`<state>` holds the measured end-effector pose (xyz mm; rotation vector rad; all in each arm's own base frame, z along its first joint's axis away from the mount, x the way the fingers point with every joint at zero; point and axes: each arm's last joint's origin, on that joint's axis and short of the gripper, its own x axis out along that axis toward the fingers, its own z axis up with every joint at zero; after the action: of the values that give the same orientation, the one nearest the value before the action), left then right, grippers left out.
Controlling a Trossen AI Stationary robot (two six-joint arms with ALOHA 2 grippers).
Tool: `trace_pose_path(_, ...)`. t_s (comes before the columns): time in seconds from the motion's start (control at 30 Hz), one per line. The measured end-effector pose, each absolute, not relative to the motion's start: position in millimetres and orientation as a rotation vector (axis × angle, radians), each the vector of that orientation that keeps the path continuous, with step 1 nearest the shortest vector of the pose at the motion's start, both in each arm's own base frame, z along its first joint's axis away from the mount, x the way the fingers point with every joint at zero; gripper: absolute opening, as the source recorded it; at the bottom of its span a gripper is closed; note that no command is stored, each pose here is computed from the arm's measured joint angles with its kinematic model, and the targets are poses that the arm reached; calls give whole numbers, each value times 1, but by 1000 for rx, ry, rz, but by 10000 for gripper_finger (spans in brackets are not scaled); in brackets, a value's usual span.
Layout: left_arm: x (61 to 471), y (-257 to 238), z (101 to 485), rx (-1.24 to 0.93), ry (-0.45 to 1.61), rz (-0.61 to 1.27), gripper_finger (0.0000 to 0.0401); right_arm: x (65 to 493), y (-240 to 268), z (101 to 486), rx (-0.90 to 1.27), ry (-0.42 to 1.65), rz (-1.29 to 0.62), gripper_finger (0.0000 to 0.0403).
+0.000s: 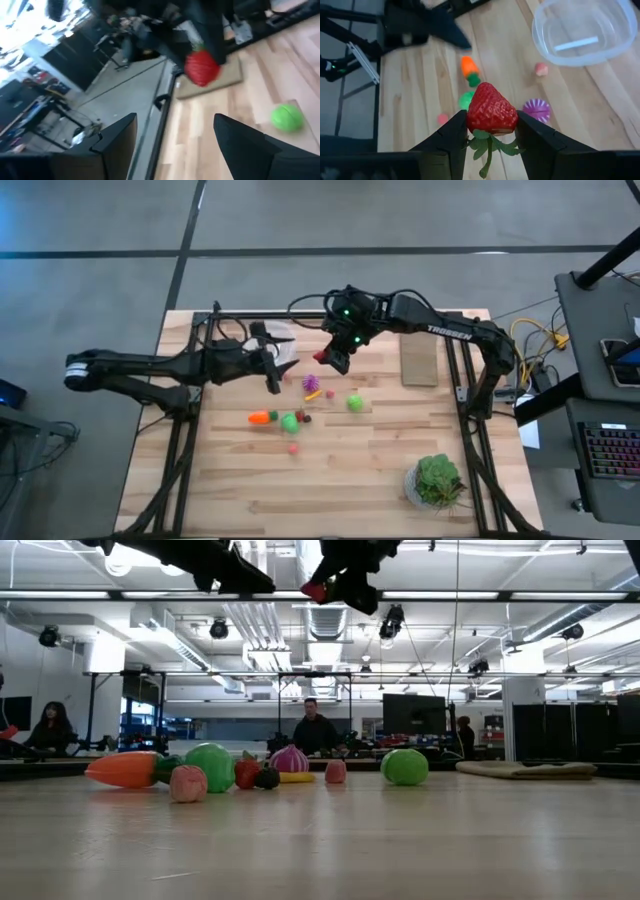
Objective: Pick and placing Produce into tupperware
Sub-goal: Put the strawberry into the transparent bin
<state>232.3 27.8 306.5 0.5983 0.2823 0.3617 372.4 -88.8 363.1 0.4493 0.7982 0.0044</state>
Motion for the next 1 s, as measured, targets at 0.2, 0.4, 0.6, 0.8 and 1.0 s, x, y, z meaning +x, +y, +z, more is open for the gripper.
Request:
trace_pose_path(0.2,244,26,302,673,295,326,249,372,-89,372,461,772,-1,141)
trace_pose_path(0.4,250,26,312,775,261,357,249,373,-89,368,494,782,7,141)
trace_pose_path(0.6,251,23,314,770,257,364,249,374,-89,372,501,753,5,141)
trace_pose_path(0.8,252,16,314,772,247,336,249,374,-89,372,523,756,-4,141)
trace_pose_path(1.0,260,16,309,772,242,335,249,374,-89,372,525,754,-4,141)
